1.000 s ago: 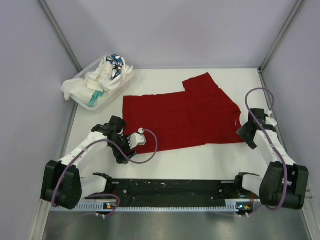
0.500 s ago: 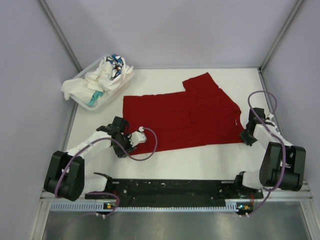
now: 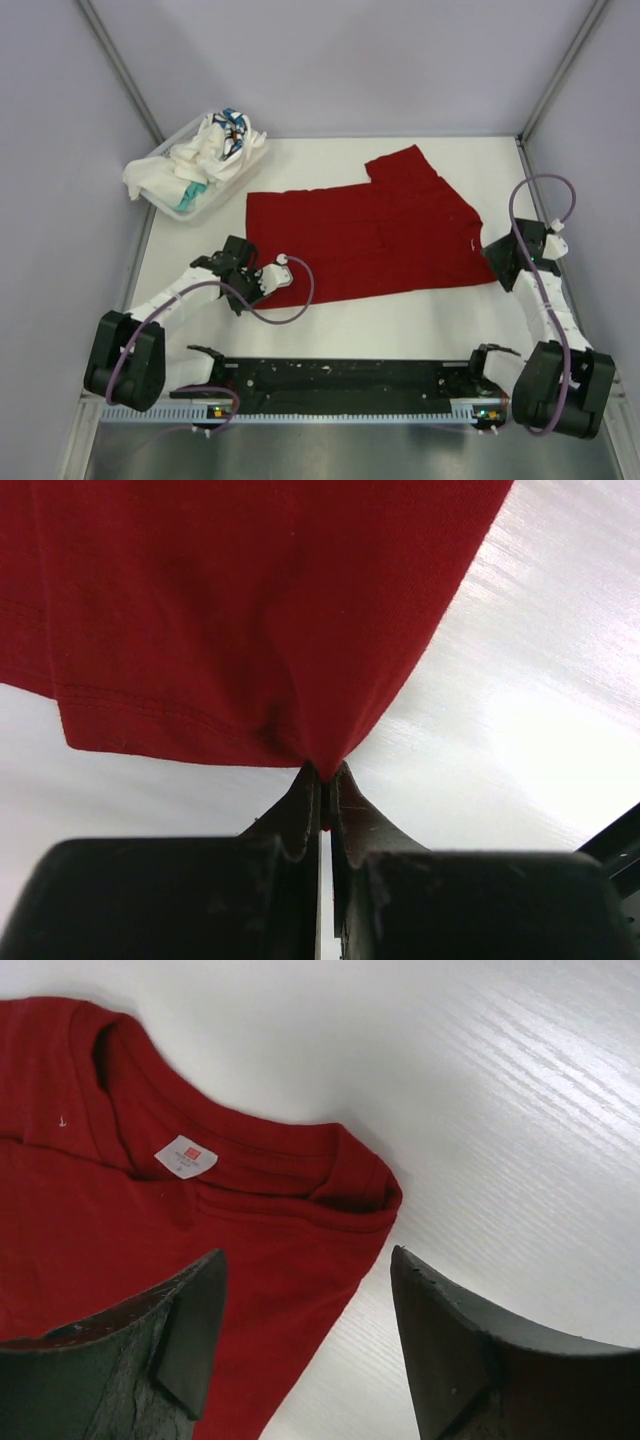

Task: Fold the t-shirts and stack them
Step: Fold the flattened tshirt in 1/3 of the way

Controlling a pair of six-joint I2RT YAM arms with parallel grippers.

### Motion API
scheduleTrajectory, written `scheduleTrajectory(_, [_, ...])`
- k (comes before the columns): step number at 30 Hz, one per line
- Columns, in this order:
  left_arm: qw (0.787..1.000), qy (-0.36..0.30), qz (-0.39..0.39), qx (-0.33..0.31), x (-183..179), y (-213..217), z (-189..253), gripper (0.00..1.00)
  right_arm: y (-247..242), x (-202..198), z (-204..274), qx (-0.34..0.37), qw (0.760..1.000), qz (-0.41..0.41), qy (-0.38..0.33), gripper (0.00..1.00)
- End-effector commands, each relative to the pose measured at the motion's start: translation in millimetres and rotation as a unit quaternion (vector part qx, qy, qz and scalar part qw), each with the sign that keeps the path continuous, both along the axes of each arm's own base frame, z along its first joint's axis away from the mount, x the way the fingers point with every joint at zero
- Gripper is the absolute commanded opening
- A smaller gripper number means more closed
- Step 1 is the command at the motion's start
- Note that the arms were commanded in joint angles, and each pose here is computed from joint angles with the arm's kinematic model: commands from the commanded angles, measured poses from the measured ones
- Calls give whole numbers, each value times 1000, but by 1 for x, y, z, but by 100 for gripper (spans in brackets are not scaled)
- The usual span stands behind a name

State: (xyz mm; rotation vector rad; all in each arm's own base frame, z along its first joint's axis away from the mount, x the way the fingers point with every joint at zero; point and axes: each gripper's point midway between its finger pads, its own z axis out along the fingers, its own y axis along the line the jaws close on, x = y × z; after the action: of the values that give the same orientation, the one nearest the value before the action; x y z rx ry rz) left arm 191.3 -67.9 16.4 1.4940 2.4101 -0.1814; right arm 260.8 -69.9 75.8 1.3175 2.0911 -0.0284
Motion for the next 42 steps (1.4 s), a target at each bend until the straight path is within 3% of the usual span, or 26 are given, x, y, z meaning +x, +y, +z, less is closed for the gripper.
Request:
scheduleTrajectory(1, [1000, -13, 6, -5, 4, -1, 7, 0, 6, 20, -8, 24, 999, 17, -30, 66])
scheduleTrajectory(3, [1000, -11, 7, -3, 3, 0, 7, 0, 5, 26, -21, 34, 999, 16, 1, 65])
scheduleTrajectory(6, [1000, -10, 6, 2, 1, 2, 8, 0, 8, 28, -47, 57, 996, 20, 58, 54])
scheduleTrajectory(8, [1000, -3, 4, 13, -3, 7, 6, 0, 7, 25, -62, 65, 994, 10, 87, 35])
scheduleTrajectory(10, [1000, 2, -1, 22, -7, 11, 6, 0, 4, 16, -71, 68, 991, 1, 112, 8])
scheduleTrajectory(11, [1000, 4, -6, 26, -9, 12, 7, 0, 0, 9, -73, 68, 990, -10, 122, 3])
scheduleTrajectory(15, [999, 19, -33, 14, -22, 10, 12, 0, -18, -24, -65, 69, 988, -78, 114, 0])
scheduleTrajectory(21, [991, 89, -92, -27, -59, -1, 24, 0, -34, -64, -25, 47, 982, -178, 26, 0])
scheduleTrajectory(26, [988, 93, -121, -32, -71, 0, 35, 0, -37, -101, -6, 12, 974, -225, 31, 0])
scheduleTrajectory(36, [983, 115, -140, -22, -85, 6, 43, 1, -23, -128, -9, 43, 958, -279, 49, 0])
scheduleTrajectory(37, [983, 117, -139, -22, -86, 6, 44, 13, -22, -126, -7, 46, 959, -276, 45, 8])
scheduleTrajectory(38, [983, 116, -139, -21, -86, 6, 44, 26, -20, -125, -5, 51, 960, -271, 44, 26])
scheduleTrajectory(40, [982, 124, -143, -18, -87, 8, 47, 46, -21, -120, 3, 50, 964, -259, 38, 76])
scheduleTrajectory(42, [984, 113, -138, -15, -79, 7, 54, 50, -25, -112, 20, 38, 969, -245, 20, 94])
